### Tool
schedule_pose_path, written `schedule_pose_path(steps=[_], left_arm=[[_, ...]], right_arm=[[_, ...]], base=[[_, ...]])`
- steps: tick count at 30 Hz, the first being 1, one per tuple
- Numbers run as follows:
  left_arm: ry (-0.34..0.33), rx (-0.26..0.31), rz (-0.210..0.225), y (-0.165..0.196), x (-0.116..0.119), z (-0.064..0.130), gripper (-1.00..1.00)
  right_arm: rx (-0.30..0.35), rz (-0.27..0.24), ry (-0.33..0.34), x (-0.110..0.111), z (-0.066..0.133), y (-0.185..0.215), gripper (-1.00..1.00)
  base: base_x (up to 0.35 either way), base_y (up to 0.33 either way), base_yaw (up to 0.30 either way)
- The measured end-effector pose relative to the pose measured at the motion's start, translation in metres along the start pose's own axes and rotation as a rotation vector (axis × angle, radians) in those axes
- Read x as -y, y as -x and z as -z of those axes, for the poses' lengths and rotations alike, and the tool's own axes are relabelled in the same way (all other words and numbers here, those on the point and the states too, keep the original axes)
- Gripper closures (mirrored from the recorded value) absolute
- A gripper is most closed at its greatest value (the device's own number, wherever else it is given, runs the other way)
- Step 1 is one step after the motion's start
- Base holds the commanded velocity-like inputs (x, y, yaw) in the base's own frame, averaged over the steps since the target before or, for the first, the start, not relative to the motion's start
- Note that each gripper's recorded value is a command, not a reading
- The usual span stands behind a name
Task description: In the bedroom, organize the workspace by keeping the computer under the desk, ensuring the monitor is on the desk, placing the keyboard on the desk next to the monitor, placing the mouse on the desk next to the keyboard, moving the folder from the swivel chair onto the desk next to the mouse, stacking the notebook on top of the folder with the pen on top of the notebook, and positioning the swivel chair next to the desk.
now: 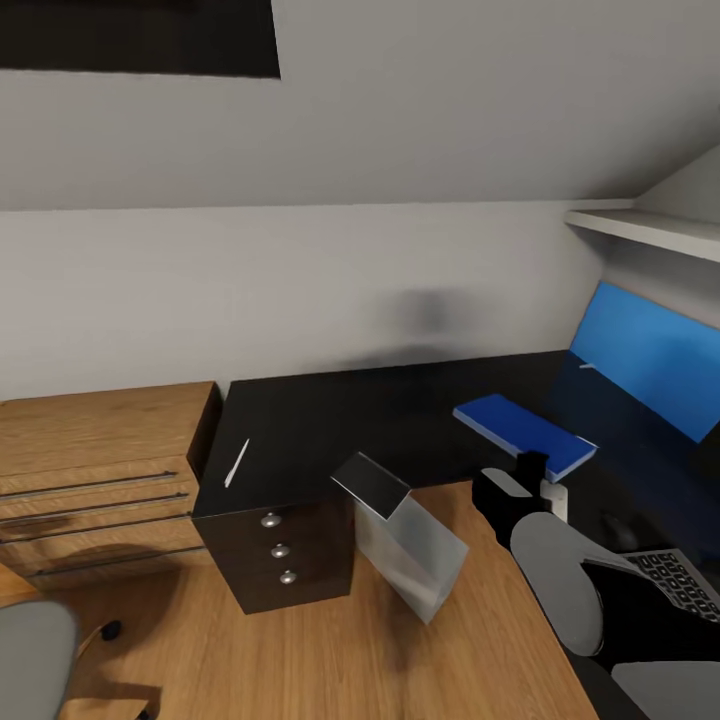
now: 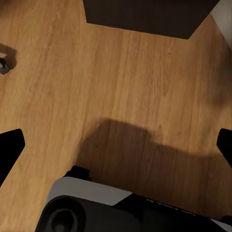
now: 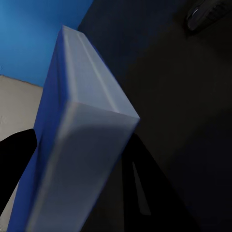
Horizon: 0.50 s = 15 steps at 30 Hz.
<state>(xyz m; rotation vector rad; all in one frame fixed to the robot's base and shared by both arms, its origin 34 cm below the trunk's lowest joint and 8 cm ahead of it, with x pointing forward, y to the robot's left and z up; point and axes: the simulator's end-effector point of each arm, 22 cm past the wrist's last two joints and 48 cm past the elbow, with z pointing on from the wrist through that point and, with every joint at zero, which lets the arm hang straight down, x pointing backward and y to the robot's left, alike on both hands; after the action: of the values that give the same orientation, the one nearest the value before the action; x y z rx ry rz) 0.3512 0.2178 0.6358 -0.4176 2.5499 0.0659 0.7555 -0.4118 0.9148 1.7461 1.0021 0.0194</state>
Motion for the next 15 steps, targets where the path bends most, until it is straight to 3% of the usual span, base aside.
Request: schedule_pose_path(steps=[5,10,15], left_arm=[[0.000,0.000,0.000,-0.001,0.000,-0.005,-1.00],[-0.001,0.000,-0.001,-0.002,0.001,-0.009,-1.00],[0.000,-0.002,-0.002,-0.004,0.001,-0.014,-1.00]], right_arm=[[0.000,0.010,0.058,-0.008,-0.002,-0.003,1.00],[-0.003,0.045,0.178,-0.011,-0.002,-0.006,1.00],[-0.004,0.051,0.207,-0.009,-0.004,-0.009,1.00]], base=[[0.000,0.000,0.000],[0.000,0.000,0.000],[0.000,0.000,-0.075]])
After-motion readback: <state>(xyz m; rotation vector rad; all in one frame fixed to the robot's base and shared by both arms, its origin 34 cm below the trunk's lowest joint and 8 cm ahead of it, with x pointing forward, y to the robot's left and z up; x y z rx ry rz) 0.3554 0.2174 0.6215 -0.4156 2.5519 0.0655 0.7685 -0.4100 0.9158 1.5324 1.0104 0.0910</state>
